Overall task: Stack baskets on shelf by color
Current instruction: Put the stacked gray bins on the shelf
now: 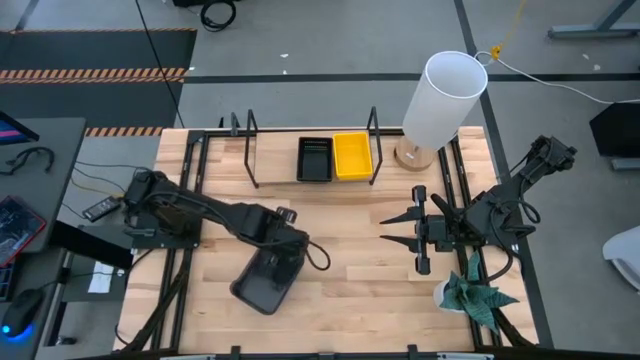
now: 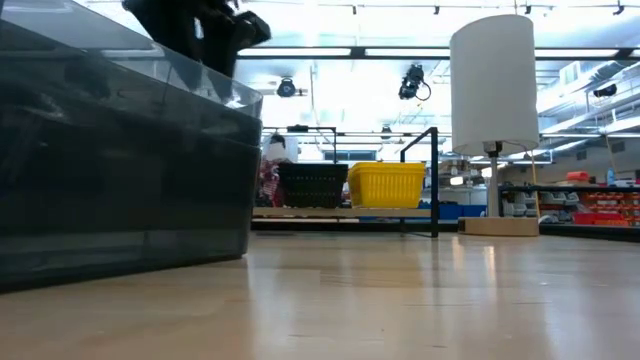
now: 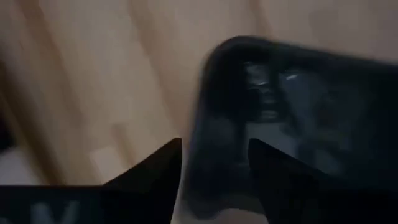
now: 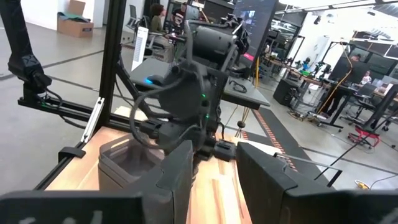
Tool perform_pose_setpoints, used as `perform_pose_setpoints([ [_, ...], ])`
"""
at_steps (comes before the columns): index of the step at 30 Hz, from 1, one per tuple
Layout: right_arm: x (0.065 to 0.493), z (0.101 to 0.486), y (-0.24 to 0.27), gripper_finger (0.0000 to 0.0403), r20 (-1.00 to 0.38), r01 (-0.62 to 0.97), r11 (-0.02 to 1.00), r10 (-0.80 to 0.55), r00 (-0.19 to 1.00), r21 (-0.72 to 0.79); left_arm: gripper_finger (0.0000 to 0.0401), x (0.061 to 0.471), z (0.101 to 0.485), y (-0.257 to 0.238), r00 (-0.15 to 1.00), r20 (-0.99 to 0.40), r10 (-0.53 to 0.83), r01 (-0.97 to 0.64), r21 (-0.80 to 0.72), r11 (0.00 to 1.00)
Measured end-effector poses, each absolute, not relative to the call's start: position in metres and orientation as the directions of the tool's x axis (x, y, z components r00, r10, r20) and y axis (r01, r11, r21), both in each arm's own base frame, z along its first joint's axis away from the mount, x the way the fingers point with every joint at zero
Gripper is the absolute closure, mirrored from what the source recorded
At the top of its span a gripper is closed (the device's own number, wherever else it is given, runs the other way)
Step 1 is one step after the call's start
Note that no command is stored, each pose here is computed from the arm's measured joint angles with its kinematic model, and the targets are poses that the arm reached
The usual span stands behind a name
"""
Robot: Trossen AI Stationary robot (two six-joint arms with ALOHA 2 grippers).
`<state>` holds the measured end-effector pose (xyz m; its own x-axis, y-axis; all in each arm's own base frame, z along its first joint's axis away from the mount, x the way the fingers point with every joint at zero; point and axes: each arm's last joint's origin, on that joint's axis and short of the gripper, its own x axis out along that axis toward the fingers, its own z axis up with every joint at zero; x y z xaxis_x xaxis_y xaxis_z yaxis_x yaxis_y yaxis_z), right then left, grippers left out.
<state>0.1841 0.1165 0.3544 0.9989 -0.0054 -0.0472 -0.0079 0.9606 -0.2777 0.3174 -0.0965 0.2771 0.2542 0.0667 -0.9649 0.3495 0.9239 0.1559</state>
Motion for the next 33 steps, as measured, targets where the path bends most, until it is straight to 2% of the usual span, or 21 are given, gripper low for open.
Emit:
perform_pose_setpoints([
  [6,0.184,0.354,0.117,0.0273,-0.048,-0.008,0.962,-0.005,0.999,-0.274,0.0226,0.305,0.283,-0.132,0.239,-0.962,-0.132,0.183,-0.089,0.979],
  [9,0.184,0.354,0.117,0.0273,-0.048,-0.008,0.963,-0.005,0.999,-0.270,0.0239,0.295,0.283,-0.154,0.229,-0.958,-0.171,0.091,-0.154,0.984],
  [14,0.184,0.354,0.117,0.0273,-0.048,-0.008,0.964,-0.005,0.999,-0.267,0.0240,0.274,0.282,-0.190,0.259,-0.959,-0.113,0.049,-0.103,0.993],
  [20,0.184,0.354,0.117,0.0273,-0.048,-0.007,0.964,-0.005,0.999,-0.267,0.0201,0.255,0.282,-0.215,0.278,-0.955,-0.100,0.003,-0.103,0.995],
  [24,0.184,0.354,0.117,0.0273,-0.048,-0.007,0.964,-0.006,0.999,-0.267,0.0182,0.247,0.277,-0.227,0.296,-0.954,-0.056,0.023,-0.052,0.998],
  [28,0.184,0.354,0.117,0.0273,-0.048,-0.007,0.964,-0.006,0.999,-0.267,0.0182,0.246,0.262,-0.239,0.268,-0.963,-0.026,0.085,-0.003,0.996],
  [33,0.184,0.354,0.117,0.0273,-0.048,-0.007,0.964,-0.005,0.999,-0.267,0.0201,0.251,0.237,-0.248,0.198,-0.980,0.028,0.169,0.063,0.984],
])
